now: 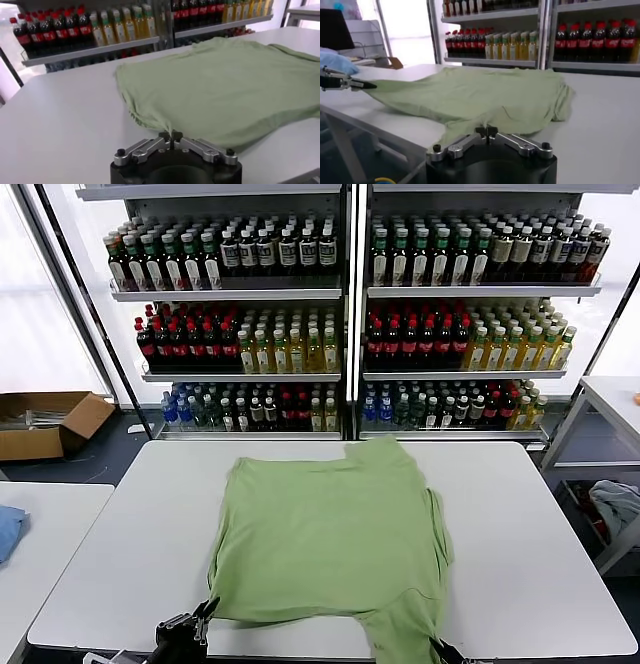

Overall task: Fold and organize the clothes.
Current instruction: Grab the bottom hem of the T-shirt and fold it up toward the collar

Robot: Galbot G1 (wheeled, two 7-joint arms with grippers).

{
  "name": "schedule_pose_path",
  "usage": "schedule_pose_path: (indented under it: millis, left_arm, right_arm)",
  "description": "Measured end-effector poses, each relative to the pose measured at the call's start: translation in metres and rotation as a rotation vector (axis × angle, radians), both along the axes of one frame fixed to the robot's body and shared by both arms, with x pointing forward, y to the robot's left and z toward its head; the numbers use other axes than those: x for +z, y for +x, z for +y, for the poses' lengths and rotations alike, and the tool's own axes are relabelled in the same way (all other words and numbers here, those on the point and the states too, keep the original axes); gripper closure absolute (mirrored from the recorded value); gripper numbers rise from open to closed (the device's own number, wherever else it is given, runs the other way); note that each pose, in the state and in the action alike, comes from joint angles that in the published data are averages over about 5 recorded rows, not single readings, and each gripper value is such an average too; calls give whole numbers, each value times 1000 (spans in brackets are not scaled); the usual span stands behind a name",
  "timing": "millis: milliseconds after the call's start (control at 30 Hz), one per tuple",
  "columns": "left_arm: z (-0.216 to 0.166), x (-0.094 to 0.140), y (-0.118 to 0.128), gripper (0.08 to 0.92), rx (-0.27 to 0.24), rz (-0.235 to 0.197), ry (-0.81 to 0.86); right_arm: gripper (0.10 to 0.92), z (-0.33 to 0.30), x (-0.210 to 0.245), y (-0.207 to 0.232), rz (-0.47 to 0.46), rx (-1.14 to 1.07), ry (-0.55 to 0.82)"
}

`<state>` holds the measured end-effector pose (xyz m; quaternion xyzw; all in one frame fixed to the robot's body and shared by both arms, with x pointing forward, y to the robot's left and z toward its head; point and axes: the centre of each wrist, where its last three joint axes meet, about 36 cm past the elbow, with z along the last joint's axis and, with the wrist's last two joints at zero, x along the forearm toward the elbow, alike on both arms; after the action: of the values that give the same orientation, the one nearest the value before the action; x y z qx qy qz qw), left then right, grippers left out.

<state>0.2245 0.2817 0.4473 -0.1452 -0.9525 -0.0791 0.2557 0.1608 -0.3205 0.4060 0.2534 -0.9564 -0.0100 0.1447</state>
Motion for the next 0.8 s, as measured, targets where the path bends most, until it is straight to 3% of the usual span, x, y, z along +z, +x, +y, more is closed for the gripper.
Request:
schedule_pose_path:
  millis: [367, 800]
  left_arm:
    - [6, 10, 36, 897, -16, -69, -48]
    - [17, 8, 111, 897, 11, -141, -171]
  right_arm:
    - [916, 10, 3, 44, -78, -110, 143]
    - [916, 10, 5, 135, -145, -181, 221]
